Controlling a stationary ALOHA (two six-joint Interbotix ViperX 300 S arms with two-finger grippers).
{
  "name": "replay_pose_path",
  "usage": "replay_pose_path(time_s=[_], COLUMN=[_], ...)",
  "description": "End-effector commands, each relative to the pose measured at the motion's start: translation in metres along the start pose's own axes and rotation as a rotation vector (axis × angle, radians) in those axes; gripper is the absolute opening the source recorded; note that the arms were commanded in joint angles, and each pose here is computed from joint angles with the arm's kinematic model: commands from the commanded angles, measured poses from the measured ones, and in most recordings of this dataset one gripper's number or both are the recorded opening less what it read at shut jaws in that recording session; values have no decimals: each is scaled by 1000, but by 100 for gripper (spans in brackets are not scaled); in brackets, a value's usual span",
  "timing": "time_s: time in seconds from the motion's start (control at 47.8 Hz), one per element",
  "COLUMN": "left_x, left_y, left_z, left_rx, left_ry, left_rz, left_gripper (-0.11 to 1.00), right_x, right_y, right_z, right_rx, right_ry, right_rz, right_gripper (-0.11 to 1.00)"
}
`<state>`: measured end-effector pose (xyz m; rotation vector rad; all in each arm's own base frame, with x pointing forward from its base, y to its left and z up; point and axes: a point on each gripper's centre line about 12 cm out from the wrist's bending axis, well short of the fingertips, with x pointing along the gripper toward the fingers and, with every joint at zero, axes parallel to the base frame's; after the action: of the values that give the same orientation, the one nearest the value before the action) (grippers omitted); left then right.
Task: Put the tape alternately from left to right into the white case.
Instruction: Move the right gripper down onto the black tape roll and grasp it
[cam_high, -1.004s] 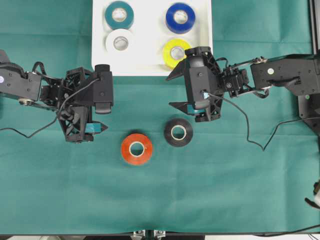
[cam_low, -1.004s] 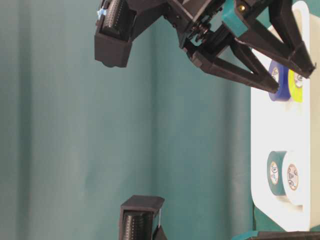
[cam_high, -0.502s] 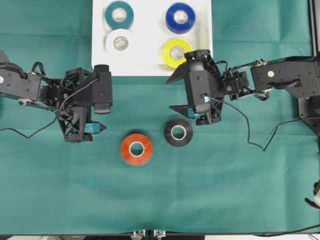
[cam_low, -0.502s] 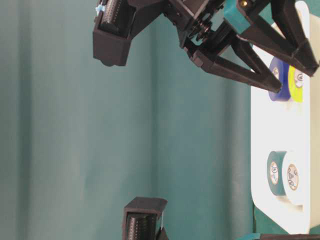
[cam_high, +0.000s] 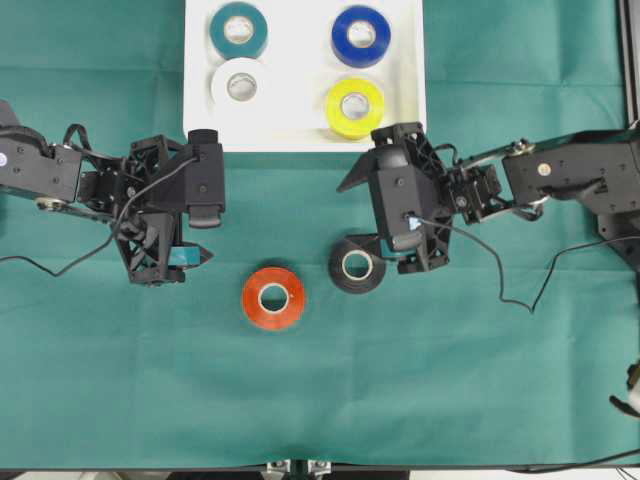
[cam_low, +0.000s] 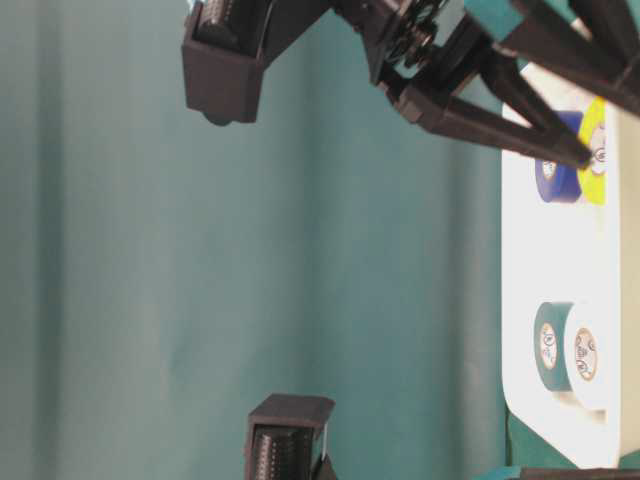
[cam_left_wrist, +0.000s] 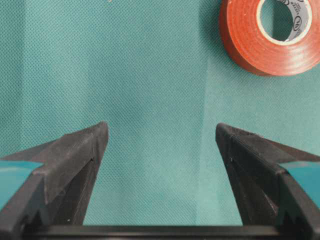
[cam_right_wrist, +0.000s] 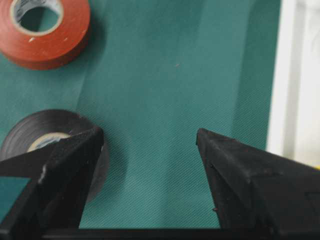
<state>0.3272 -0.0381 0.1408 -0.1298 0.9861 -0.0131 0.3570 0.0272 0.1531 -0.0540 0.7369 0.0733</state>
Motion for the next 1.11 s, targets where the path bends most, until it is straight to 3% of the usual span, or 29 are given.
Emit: replay_pose_path(time_s=[0.0, 0.481, 1.088], left_x=[-6, -5, -5], left_y=[-2, -2, -3], left_z=[7, 8, 8], left_rx=[3, 0, 1], left_ry=[-31, -34, -33], left_rz=[-8, -8, -9], left_gripper=[83, 83, 83], right_x=[-5, -1, 35], right_y=[5, 25, 27], right_z=[5, -2, -16], right_rx=[6, 70, 65], right_ry=[-4, 44, 129], right_rz=[3, 28, 22], right_gripper=[82, 82, 82])
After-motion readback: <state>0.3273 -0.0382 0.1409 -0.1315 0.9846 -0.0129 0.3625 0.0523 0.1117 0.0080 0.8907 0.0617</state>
